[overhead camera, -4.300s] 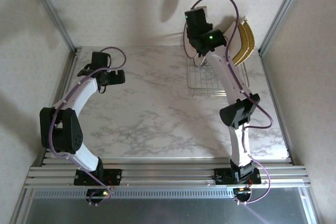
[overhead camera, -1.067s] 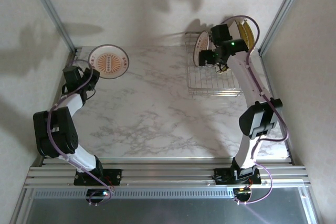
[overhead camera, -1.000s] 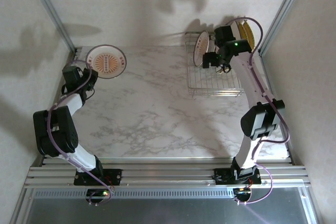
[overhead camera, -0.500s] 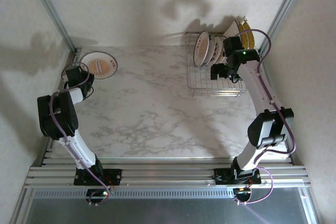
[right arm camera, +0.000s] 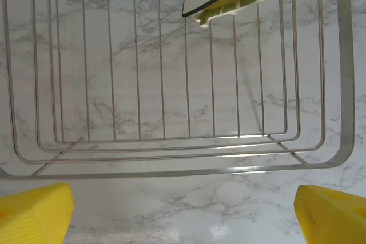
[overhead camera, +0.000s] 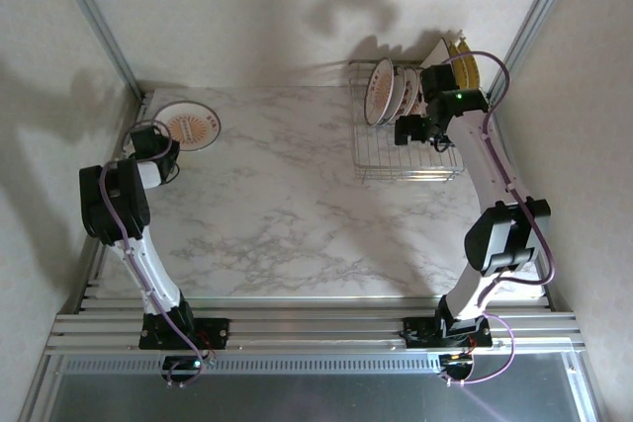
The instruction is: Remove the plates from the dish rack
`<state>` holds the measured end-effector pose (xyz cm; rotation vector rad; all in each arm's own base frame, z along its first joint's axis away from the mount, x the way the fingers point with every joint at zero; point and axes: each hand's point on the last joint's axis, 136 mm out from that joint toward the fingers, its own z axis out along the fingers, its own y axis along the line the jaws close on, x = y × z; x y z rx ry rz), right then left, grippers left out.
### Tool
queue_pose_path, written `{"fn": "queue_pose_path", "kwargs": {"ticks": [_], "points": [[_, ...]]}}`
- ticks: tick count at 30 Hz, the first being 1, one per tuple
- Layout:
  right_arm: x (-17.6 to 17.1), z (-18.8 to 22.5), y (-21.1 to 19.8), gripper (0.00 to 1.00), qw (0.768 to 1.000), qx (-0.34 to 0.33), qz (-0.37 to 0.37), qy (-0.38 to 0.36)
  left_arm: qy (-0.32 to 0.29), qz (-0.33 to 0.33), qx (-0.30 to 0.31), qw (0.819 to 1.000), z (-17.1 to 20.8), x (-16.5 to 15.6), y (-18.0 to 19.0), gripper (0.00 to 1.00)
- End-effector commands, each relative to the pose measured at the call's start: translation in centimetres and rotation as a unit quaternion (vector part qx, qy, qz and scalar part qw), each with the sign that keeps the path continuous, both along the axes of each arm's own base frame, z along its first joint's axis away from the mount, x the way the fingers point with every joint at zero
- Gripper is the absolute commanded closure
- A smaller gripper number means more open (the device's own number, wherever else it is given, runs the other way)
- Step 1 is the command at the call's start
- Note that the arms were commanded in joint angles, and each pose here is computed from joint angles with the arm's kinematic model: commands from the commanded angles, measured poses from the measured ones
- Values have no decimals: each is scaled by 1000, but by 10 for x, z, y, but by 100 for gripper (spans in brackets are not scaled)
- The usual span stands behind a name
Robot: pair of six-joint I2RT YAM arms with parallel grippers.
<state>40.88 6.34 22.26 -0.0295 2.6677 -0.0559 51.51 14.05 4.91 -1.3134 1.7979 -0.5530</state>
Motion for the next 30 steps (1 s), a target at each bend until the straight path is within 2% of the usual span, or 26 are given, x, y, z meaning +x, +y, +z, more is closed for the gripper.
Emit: {"fn": "queue_pose_path", "kwargs": {"ticks": [1,6,8,11,23,28,30], "points": [[6,9,0,1,1000,5,1,-12,-25,14,12,1000,7,11,12,100],[6,9,0,1,1000,5,0,-8,-1,9,21,1000,-2,12,14,100],[6,10,0,1,1000,6,0,-8,9,5,27,1000,-5,11,14,88],[6,10,1,1,1000,7,1,-9,26,6,53,998,-6,9,20,86],[10,19,5,1,1000,19,5,-19,93,-13,94,991,-22,-4,24,72],[10,22,11,1,999,28,10,-21,121,-15,134,983,-12,-12,33,59],[10,22,13,1,999,29,12,-20,140,-14,156,978,-7,-15,38,50]]}}
